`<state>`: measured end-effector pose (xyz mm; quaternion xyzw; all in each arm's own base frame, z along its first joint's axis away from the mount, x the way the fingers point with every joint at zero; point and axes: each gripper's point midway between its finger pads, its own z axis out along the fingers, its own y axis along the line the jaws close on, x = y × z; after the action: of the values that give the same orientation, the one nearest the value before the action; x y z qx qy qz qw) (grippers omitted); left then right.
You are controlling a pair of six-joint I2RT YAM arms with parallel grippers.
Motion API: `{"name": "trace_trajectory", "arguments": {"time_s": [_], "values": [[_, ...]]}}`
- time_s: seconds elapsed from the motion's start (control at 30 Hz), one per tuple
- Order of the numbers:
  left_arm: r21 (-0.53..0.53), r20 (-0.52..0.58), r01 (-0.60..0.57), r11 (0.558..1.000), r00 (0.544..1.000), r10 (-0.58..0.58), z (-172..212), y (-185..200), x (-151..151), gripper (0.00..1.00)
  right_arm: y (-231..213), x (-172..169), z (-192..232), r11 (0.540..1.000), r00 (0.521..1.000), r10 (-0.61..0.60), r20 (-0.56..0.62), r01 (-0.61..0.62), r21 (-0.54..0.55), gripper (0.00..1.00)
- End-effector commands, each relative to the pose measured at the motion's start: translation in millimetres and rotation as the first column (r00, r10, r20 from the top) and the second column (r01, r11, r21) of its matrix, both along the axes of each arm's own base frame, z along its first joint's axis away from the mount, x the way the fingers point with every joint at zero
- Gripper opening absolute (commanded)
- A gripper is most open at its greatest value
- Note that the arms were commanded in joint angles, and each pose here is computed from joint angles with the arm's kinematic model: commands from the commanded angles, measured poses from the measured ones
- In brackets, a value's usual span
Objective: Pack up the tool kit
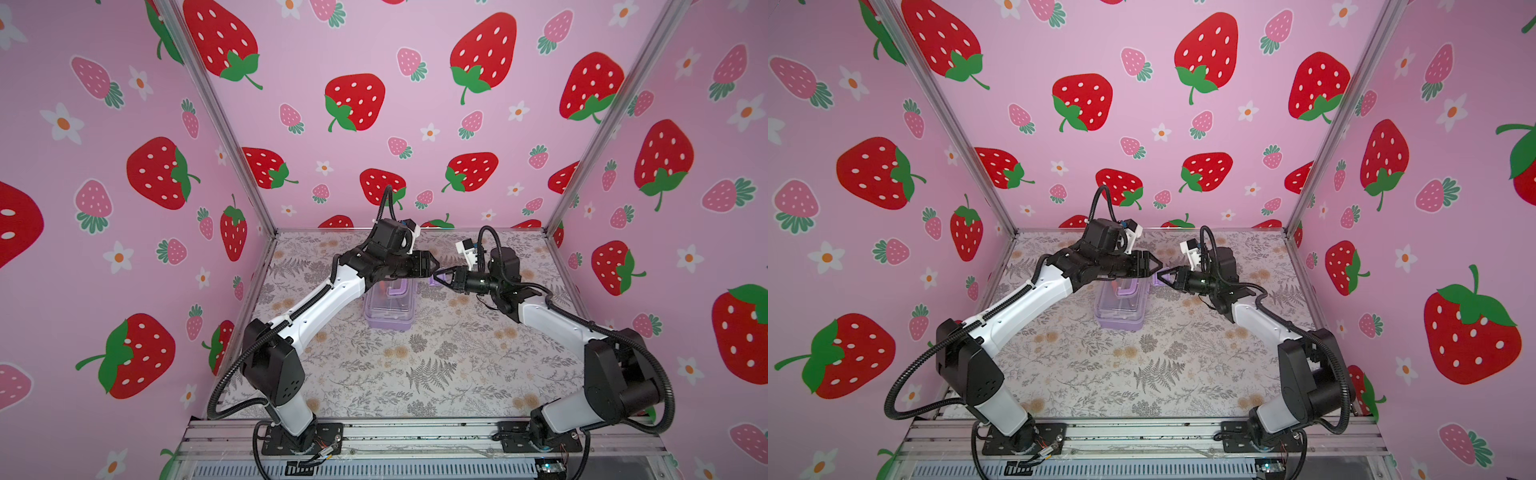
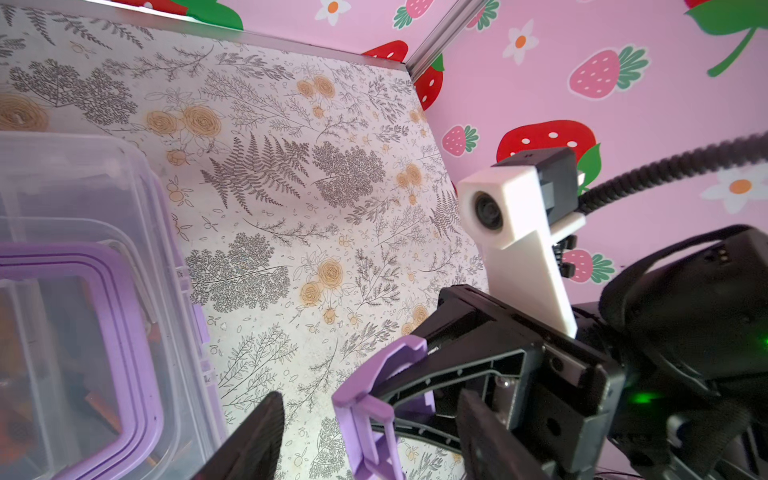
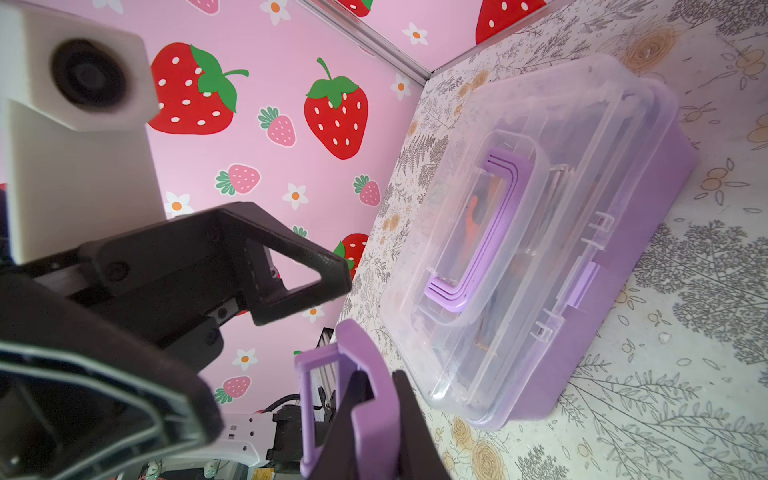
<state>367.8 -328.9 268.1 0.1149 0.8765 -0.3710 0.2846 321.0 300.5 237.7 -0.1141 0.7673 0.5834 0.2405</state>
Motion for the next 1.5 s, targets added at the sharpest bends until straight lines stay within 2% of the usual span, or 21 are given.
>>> {"name": "trace_trajectory", "arguments": {"time_s": [0.0, 0.07, 0.17, 0.4, 0.7, 0.87, 0.9, 0.97, 1.23, 1.37, 1.47], "values": [[-0.028, -0.031, 0.023, 0.999, 0.999, -0.024, -9.4, -8.4, -0.4, 0.65, 2.5, 3.9, 17.2, 0.999, 0.999, 0.014, 0.037, -0.015, 0.035, 0.0], [-0.032, -0.037, 0.025, 0.999, 0.999, -0.026, -11.4, -9.8, 0.2, 0.65, 3.0, 2.9, 18.5, 0.999, 0.999, 0.02, 0.035, -0.022, 0.041, 0.0], [-0.038, -0.033, 0.026, 0.999, 0.999, -0.027, -10.4, -11.0, 1.0, 0.58, 2.7, 1.8, 17.9, 0.999, 0.999, 0.023, 0.031, -0.024, 0.043, 0.0], [-0.051, -0.013, 0.029, 0.998, 0.999, -0.03, 1.2, -9.4, 2.0, 0.25, 2.7, 2.5, 13.9, 0.999, 1.0, 0.021, 0.017, -0.022, 0.045, 0.0], [-0.112, -0.03, 0.024, 0.993, 0.999, -0.027, 9.5, 5.6, 6.8, 0.07, -3.9, 1.5, 26.6, 0.988, 0.998, 0.061, 0.014, -0.063, 0.142, 0.0], [-0.169, -0.036, 0.046, 0.985, 0.998, -0.053, 18.4, 11.3, 10.6, 0.07, -5.1, -4.7, 40.2, 0.979, 0.994, 0.095, 0.045, -0.102, 0.178, 0.0], [-0.174, -0.038, 0.05, 0.983, 0.998, -0.058, 18.9, 11.8, 10.9, 0.02, -5.9, -5.5, 41.9, 0.978, 0.994, 0.098, 0.048, -0.105, 0.182, 0.0], [-0.18, -0.042, 0.055, 0.982, 0.997, -0.064, 18.6, 12.3, 11.5, 0.0, -6.4, -6.4, 44.4, 0.976, 0.993, 0.102, 0.052, -0.11, 0.19, 0.01], [-0.218, -0.061, 0.077, 0.973, 0.994, -0.092, 20.2, 10.4, 7.7, 0.0, -10.8, -2.7, 47.0, 0.97, 0.995, 0.095, 0.038, -0.101, 0.22, 0.07], [-0.233, -0.066, 0.076, 0.97, 0.993, -0.094, 20.5, 9.6, 6.2, 0.0, -11.1, -2.1, 46.9, 0.969, 0.995, 0.091, 0.034, -0.097, 0.225, 0.13], [-0.235, -0.071, 0.072, 0.969, 0.993, -0.091, 19.8, 10.0, 6.6, 0.0, -11.9, -3.6, 47.2, 0.969, 0.995, 0.092, 0.036, -0.098, 0.227, 0.23]]}}
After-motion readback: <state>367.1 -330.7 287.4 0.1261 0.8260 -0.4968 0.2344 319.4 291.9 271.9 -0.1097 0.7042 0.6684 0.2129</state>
